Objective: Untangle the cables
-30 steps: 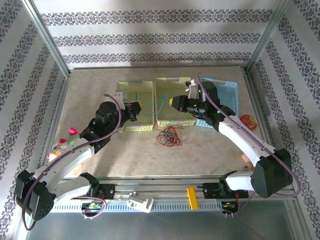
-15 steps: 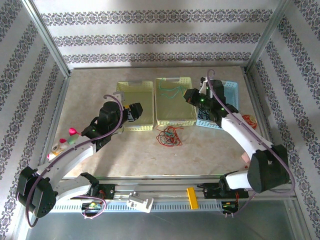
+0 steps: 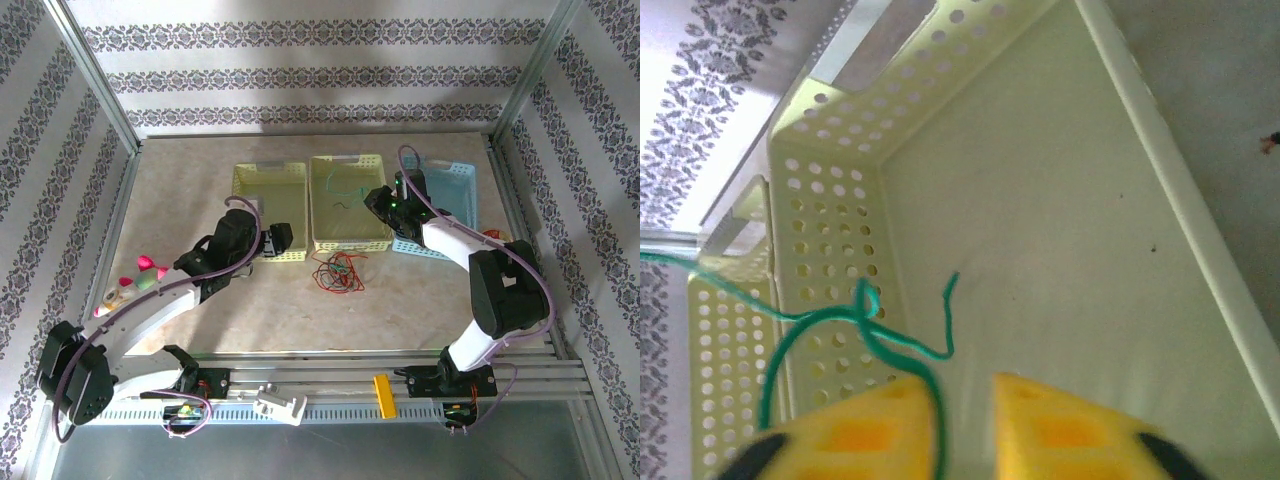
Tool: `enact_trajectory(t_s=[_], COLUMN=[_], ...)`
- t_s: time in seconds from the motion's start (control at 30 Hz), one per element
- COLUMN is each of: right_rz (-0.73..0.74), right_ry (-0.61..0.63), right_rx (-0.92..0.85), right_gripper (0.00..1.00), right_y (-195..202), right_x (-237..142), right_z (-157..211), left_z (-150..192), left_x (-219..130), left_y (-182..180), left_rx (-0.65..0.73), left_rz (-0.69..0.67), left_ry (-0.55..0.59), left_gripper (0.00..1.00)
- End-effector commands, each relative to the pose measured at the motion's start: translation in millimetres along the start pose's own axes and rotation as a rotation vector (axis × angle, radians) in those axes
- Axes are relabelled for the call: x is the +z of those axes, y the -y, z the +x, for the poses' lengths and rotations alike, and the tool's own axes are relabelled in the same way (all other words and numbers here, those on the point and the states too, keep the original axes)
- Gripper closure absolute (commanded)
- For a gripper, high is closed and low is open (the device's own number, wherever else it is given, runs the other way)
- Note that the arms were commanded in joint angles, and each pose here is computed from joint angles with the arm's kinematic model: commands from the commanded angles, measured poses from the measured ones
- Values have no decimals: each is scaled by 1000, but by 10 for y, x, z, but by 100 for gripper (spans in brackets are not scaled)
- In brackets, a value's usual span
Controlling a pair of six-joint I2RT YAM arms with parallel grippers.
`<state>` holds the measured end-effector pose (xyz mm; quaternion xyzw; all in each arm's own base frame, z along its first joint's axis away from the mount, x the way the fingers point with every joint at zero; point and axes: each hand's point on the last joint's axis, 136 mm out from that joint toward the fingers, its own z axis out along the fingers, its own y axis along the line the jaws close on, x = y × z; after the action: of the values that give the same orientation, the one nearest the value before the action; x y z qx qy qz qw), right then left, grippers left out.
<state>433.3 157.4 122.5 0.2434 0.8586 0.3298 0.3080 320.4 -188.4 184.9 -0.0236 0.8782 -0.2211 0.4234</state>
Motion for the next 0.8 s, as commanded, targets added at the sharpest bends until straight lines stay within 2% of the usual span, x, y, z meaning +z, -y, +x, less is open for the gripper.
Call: enact_trajectory(t_s=[0.0,0.1,0.27,0.37,0.5,0.6,0.77], right_rz=[12,91,187,188,102,56,63], right_ry=[32,50,52,8,-146,-293,-507], right_rx=[-59,-111,-212,-328,-472,-561,-615], right_gripper=[59,52,50,50,51,53,55], right_y=[-92,-14,68,41,-4,59,284], right_x=[-114,-240,-498,-641,-774,-857,-903], right_z=[-39,-46,74,313,842,1270,1758], left_z=[-2,25,116,227,434,599,920], left_x=[14,65,149,210,284,343,378], left_y=[38,71,216,361,513,562,716], left_rx=[72,88,153,216,309,378,503], left_rz=[-29,-22,18,69,120,124,201], left_ry=[-22,-34,-64,-111,-189,-245,-334], left_gripper=[26,26,25,25,26,38,38])
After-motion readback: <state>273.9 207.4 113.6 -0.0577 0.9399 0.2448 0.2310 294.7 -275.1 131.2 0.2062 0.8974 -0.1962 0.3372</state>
